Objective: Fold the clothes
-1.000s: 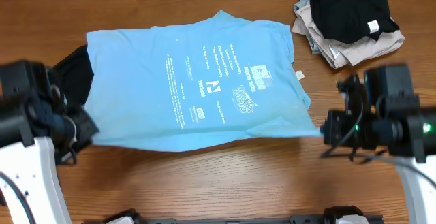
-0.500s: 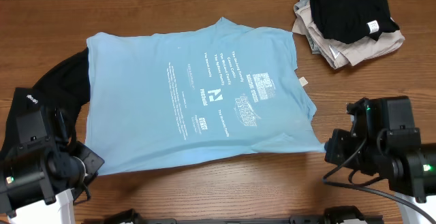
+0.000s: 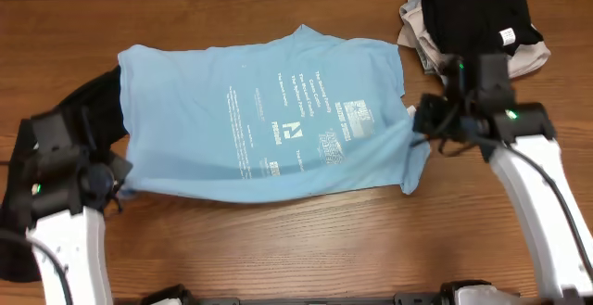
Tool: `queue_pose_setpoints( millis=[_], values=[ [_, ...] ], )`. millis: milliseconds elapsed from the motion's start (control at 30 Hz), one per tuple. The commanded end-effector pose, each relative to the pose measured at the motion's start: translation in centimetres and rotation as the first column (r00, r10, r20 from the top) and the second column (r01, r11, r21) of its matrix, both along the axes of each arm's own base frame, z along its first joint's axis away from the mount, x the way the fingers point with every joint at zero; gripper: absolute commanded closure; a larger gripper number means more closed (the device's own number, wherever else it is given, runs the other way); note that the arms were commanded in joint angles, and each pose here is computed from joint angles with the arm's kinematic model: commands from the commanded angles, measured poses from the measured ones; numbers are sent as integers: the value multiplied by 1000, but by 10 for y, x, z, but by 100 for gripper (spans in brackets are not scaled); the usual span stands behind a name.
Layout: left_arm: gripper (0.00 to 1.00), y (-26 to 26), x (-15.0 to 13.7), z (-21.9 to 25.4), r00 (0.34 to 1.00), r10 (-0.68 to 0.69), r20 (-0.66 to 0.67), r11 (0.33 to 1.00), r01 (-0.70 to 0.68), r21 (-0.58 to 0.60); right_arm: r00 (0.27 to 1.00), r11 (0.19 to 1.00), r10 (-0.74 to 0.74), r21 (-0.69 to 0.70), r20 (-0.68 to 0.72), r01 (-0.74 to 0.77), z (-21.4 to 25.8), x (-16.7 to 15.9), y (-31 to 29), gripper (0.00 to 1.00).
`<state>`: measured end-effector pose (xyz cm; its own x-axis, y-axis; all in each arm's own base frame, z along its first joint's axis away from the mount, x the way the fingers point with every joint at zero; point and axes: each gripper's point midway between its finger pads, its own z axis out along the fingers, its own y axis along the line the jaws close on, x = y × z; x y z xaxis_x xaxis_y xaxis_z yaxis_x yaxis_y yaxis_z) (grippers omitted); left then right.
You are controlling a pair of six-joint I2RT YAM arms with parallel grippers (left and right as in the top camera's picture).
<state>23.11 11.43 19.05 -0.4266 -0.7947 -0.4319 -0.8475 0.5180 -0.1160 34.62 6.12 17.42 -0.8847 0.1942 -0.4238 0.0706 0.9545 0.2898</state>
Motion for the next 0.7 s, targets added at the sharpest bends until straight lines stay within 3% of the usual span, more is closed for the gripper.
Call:
queue_pose_setpoints(
  millis=[0, 300, 667],
  values=[
    [96, 8, 21, -23, 1000, 10, -24, 1000, -10, 4, 999, 999, 30, -18, 23, -29, -19, 29, 2, 96],
    [96, 6, 85, -49, 995, -51, 80, 995, 57, -78, 978, 998, 54, -40, 202, -47, -6, 80, 4, 96],
    [96, 17, 99, -24, 985, -134, 109, 991, 133, 23, 939, 996, 69, -74, 338, -46, 38, 105, 2, 96]
  ],
)
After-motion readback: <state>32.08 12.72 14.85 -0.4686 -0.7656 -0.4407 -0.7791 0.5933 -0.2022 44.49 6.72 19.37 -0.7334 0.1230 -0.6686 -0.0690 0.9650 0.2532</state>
